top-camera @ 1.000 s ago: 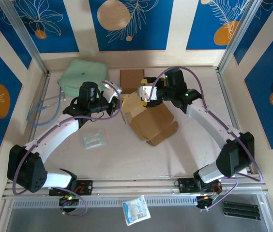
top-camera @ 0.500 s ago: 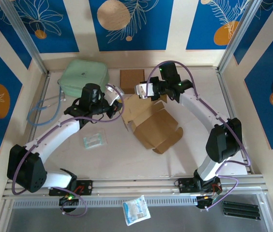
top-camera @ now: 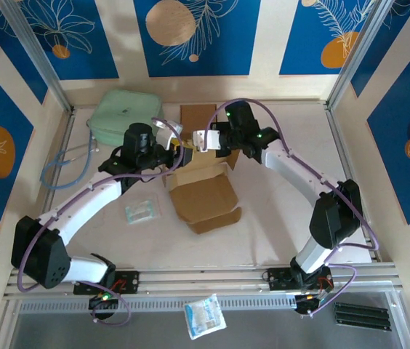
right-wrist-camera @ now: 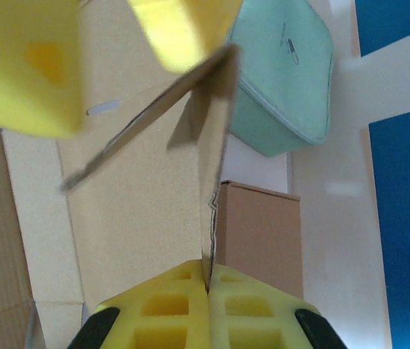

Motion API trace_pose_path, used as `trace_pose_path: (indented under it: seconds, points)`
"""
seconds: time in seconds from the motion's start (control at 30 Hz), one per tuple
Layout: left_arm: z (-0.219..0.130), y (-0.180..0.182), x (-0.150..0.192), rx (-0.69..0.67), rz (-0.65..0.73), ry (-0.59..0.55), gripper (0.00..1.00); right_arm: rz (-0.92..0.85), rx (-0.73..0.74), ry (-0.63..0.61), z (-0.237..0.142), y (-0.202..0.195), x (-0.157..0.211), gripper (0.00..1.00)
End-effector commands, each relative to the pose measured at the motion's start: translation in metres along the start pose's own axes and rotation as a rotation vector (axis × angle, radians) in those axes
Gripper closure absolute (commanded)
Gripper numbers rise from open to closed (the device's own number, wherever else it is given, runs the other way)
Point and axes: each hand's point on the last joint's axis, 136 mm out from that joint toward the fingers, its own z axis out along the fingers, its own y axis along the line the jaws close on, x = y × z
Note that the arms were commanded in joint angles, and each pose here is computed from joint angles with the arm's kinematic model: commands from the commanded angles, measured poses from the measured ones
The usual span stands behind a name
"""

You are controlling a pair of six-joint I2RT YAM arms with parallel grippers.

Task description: Fold the paper box

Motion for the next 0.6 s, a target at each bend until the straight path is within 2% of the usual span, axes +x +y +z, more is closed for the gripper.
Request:
trace_pose_path:
  seconds: [0.0, 0.1, 0.2, 0.33, 0.43, 0.57]
  points:
    - [0.014, 0.013, 0.015, -0.047, -0.188, -0.001, 0.45, 0.065, 0.105, 0.033, -0.001, -0.004, -0.001, 0.98]
    - [0.015, 0.017, 0.027, -0.060, -0.214, 0.031, 0.43, 0.082, 0.123, 0.056, 0.007, 0.006, 0.012, 0.98]
    - [0.003, 0.016, 0.020, -0.069, -0.226, -0.006, 0.40, 0.077, 0.131, 0.080, 0.011, 0.011, 0.022, 0.98]
    - [-0.022, 0.031, 0.018, -0.180, -0.294, 0.000, 0.31, 0.075, 0.146, 0.089, 0.011, 0.012, 0.029, 0.98]
    - [-0.038, 0.043, 0.030, -0.270, -0.413, 0.051, 0.30, 0.055, 0.166, 0.115, 0.016, 0.012, 0.036, 0.98]
    - [-0.041, 0.043, 0.050, -0.291, -0.517, 0.131, 0.33, -0.048, 0.236, 0.152, 0.027, 0.013, 0.048, 0.98]
